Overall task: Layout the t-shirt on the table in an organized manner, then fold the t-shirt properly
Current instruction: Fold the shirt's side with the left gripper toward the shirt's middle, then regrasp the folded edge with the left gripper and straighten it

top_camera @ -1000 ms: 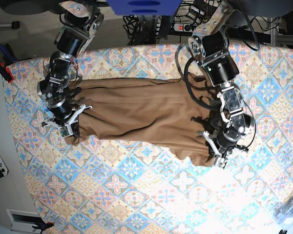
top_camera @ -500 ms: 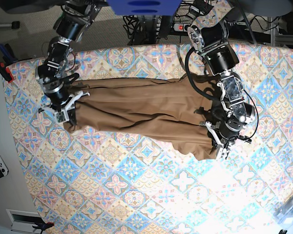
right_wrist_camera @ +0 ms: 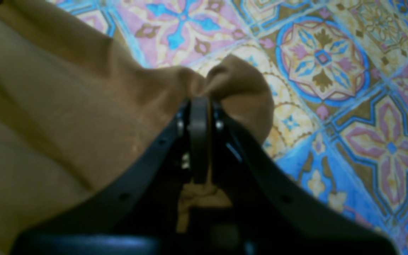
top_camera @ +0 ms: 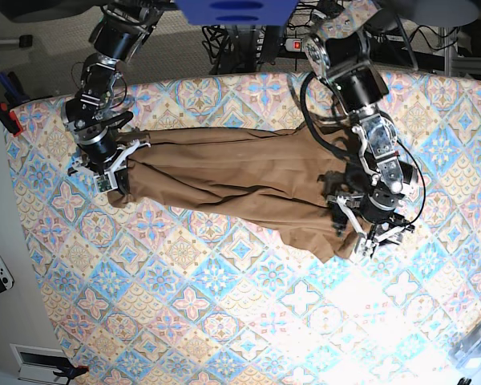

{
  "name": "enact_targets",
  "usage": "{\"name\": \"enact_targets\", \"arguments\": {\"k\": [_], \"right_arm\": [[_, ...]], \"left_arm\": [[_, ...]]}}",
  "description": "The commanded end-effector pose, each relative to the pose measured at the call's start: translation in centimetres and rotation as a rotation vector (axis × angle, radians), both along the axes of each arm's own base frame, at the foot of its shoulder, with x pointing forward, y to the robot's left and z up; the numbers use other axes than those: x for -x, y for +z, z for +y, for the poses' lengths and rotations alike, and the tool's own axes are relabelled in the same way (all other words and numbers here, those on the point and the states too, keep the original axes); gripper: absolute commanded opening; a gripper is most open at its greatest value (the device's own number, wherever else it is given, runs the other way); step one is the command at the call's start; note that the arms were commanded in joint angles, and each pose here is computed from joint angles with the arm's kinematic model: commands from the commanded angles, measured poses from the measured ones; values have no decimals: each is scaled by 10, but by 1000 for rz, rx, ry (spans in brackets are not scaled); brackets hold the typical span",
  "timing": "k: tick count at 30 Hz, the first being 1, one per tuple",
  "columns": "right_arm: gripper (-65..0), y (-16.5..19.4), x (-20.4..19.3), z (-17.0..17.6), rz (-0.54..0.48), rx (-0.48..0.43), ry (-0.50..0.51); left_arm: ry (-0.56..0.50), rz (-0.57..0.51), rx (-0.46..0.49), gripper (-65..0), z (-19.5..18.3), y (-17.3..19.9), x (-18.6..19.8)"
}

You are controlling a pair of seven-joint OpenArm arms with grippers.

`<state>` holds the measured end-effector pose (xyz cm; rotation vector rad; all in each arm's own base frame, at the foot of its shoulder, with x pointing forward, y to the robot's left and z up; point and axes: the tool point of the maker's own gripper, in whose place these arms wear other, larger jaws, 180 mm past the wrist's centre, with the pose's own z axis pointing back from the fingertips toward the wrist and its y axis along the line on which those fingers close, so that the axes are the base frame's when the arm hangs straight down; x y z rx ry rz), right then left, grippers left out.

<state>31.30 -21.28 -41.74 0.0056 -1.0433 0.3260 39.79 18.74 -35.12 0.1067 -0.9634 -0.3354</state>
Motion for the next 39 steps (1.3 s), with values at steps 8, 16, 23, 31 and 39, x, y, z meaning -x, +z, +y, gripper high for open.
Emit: {"name": "enact_targets", "arguments": {"k": [8, 16, 23, 31, 39], "right_arm": [[-650, 0, -5, 1, -17, -21, 1], [-650, 1, -5, 1, -18, -19, 3], [-650, 2, -3, -2, -20, -13, -3], [-650, 1, -4, -1, -19, -14, 0], [-650, 1, -3, 0, -18, -14, 1]], "left_arm": [[1, -212, 7, -131, -5, 78, -44], [-69, 60, 5, -131, -22, 34, -99], [-70, 156, -21, -131, -13, 14, -95], [-99, 327, 25, -134, -6, -36, -79], [-107, 325, 82, -388, -15, -40, -79]]}}
